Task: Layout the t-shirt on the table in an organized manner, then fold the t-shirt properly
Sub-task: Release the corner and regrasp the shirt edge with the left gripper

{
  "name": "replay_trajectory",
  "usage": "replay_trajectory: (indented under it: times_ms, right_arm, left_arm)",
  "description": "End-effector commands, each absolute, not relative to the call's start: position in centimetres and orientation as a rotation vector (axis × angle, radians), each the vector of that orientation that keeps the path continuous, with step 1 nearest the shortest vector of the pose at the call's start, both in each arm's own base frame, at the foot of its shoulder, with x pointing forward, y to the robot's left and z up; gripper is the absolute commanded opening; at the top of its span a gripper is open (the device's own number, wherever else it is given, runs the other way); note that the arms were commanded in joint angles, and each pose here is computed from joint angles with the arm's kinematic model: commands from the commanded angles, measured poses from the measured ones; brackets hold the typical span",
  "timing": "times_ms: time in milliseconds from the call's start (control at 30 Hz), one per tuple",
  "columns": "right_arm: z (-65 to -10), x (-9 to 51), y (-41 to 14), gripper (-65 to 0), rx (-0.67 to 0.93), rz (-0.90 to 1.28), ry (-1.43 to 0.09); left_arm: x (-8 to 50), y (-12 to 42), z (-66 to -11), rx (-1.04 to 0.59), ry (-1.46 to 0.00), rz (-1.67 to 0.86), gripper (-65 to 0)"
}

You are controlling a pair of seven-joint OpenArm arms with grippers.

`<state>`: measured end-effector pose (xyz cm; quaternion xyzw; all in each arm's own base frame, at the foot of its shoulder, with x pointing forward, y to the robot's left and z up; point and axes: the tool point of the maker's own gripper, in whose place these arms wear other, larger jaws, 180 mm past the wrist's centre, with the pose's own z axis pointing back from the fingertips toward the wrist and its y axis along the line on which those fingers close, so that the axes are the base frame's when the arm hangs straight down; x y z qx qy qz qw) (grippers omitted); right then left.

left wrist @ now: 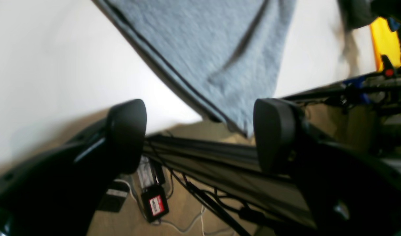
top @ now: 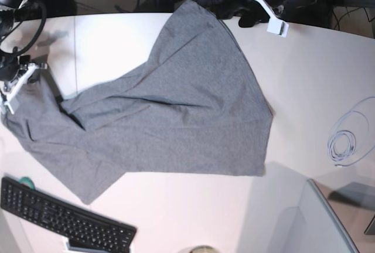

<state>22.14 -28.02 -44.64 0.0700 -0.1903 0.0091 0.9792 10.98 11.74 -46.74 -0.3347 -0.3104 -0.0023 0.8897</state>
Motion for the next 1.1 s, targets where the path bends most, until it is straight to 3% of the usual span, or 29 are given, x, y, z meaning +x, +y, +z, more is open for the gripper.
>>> replay_trajectory:
  times_ms: [0,200,667,967,1067]
  right_arm:
    - [-43.5,23.2,-28.8,-64.8,0.124,0.03,-0.424]
    - [-43.5,23.2,-28.8,-64.8,0.124,0.03,-0.424]
    - [-43.5,23.3,-28.8,-64.8,0.125,0.03,-0.424]
    - [-43.6,23.2,-28.8,-64.8,0.125,0.03,-0.422]
    - [-43.7,22.9,-28.8,-64.8,0.125,0.029,-0.416]
  left_arm:
    - [11.2,11.7,-46.2,-0.715,-0.671,0.011,-16.3]
    - [12.2,11.2,-46.7,-0.725,-0.675,0.021,-16.5]
    - [10.2,6.4,-50.6,-0.816,-0.518,0.017,-16.9]
    - [11.7,5.8,-51.3,-0.826,-0.526,0.045,-44.9]
    - [12.3,5.6,-50.5,-0.833,-0.549,0.028,-60.2]
